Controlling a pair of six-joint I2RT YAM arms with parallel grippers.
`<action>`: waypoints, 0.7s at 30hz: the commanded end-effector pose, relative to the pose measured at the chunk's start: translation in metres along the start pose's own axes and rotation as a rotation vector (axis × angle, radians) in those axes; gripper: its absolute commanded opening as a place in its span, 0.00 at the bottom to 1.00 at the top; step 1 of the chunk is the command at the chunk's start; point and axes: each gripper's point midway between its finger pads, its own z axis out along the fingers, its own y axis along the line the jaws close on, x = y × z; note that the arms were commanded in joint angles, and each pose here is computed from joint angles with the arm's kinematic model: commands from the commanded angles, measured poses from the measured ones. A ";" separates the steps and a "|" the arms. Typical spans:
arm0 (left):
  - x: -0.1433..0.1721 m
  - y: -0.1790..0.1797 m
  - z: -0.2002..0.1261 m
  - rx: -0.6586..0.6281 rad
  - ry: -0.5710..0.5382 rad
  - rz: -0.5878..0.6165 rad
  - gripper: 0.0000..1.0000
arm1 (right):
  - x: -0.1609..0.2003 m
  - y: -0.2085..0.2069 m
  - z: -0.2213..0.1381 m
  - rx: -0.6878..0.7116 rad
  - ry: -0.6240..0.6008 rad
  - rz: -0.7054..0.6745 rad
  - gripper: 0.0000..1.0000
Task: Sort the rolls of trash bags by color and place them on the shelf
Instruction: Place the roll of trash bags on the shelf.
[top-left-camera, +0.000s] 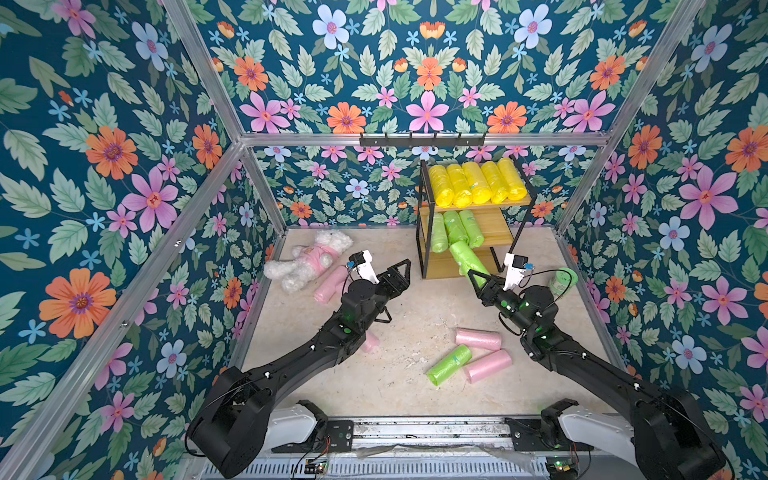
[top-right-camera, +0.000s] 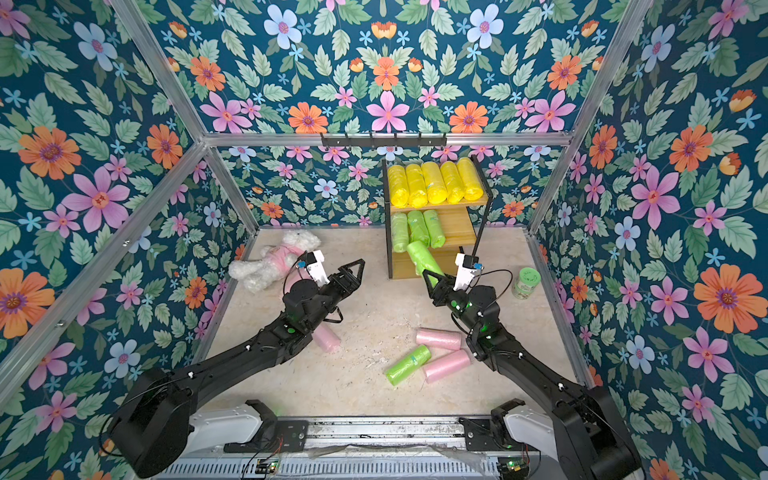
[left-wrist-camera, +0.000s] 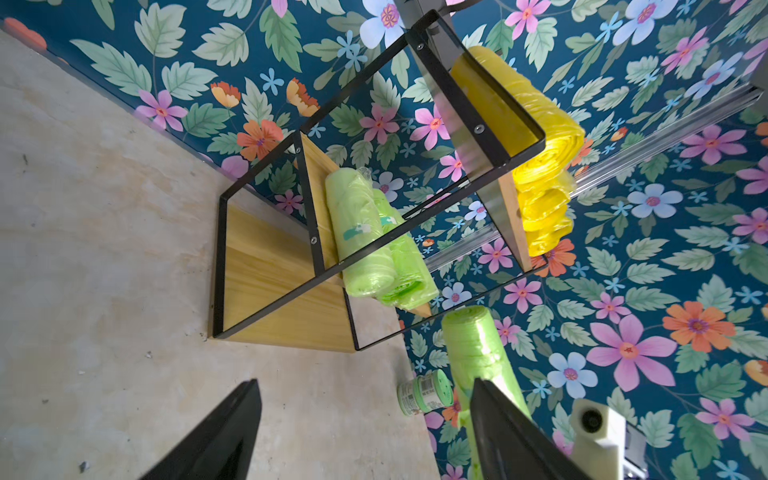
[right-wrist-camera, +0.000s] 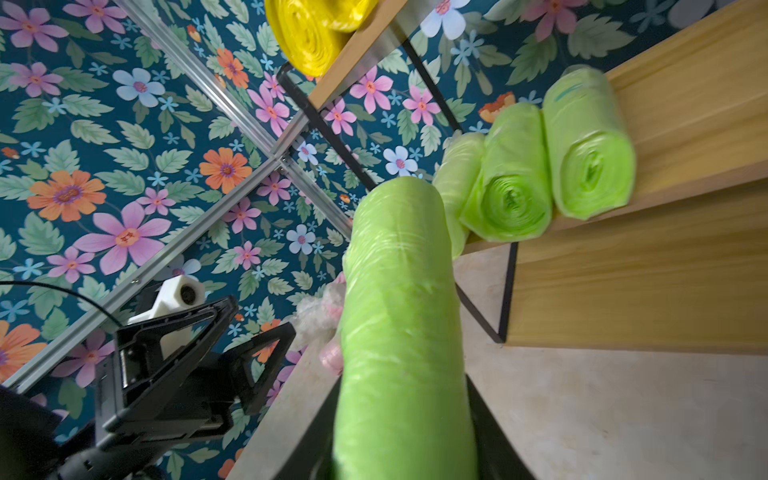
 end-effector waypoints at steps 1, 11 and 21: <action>0.007 -0.004 0.005 0.007 0.055 0.098 0.84 | -0.020 -0.016 -0.003 0.079 -0.036 -0.027 0.39; 0.023 -0.016 0.018 0.056 0.158 0.153 0.84 | -0.075 -0.057 0.013 0.306 -0.138 -0.075 0.39; 0.024 -0.019 0.018 0.065 0.166 0.167 0.84 | -0.099 -0.081 0.043 0.420 -0.174 -0.144 0.40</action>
